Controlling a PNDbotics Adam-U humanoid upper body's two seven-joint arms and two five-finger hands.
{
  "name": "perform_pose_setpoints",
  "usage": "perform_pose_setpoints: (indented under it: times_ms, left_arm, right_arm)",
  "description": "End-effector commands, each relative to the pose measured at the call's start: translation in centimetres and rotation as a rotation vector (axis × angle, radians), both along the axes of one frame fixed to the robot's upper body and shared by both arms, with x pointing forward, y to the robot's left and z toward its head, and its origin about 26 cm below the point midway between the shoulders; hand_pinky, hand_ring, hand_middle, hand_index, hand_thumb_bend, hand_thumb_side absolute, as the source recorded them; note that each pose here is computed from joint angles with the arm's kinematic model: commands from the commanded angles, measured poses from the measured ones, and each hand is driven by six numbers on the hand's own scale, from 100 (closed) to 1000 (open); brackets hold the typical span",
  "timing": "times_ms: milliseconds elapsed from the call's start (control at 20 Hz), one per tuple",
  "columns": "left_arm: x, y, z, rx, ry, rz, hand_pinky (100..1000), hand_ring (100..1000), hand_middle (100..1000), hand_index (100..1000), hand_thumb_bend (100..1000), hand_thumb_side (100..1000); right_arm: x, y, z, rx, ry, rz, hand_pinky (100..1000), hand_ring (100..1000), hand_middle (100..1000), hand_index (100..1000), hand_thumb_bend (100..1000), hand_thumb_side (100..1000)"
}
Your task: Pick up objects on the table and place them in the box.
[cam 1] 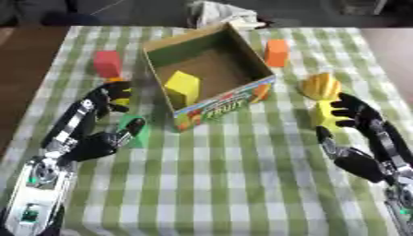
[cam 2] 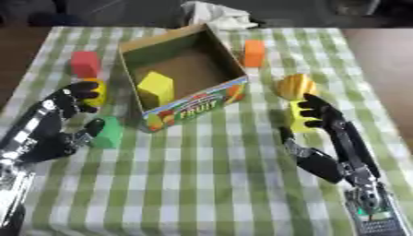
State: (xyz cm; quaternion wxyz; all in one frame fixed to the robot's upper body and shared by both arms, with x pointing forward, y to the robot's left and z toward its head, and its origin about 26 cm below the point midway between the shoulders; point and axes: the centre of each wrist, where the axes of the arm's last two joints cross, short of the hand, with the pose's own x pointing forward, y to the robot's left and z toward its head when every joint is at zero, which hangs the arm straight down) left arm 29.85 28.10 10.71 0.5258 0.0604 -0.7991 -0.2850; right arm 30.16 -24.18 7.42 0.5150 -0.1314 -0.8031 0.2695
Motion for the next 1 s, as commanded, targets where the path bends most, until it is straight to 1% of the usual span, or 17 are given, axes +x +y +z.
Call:
perform_pose_setpoints:
  times_ms: [50, 200, 350, 450, 550, 700, 800, 1000]
  left_arm:
    - [0.4, 2.3, 2.8, 0.149, -0.078, 0.038, 787, 876, 863, 892, 412, 352]
    - [1.2, 4.5, 5.5, 0.364, -0.122, 0.077, 800, 872, 863, 897, 417, 330]
    - [2.5, 6.7, 8.2, 0.557, -0.140, 0.080, 815, 868, 860, 900, 426, 304]
    - [3.5, 8.1, 9.8, 0.660, -0.128, 0.068, 821, 860, 852, 899, 440, 287]
    - [5.0, 9.7, 11.0, 0.749, -0.085, 0.074, 824, 855, 845, 897, 449, 283]
    - [7.2, 12.0, 12.4, 0.851, -0.010, 0.102, 833, 850, 843, 901, 469, 273]
    - [8.5, 12.9, 13.0, 0.903, 0.019, 0.130, 837, 845, 838, 901, 482, 273]
    - [10.8, 14.0, 13.2, 0.970, 0.047, 0.185, 840, 837, 829, 895, 494, 258]
  right_arm:
    - [0.0, -0.4, 0.8, -0.014, -0.027, -0.006, 748, 808, 796, 941, 305, 324]
    - [-0.1, -0.5, 0.7, -0.019, -0.024, -0.008, 749, 809, 796, 941, 305, 328]
    - [-0.1, -0.5, 0.7, -0.022, -0.022, -0.006, 749, 809, 796, 941, 303, 329]
    - [-0.1, -0.5, 0.6, -0.024, -0.021, -0.003, 749, 809, 796, 941, 300, 330]
    - [-0.1, -0.5, 0.6, -0.026, -0.019, 0.001, 749, 809, 796, 941, 298, 331]
    - [-0.1, -0.5, 0.5, -0.029, -0.015, 0.007, 749, 810, 796, 941, 295, 332]
    - [-0.2, -0.5, 0.5, -0.030, -0.012, 0.010, 749, 810, 795, 941, 294, 333]
    - [-0.2, -0.5, 0.4, -0.029, -0.007, 0.014, 749, 810, 795, 941, 292, 335]
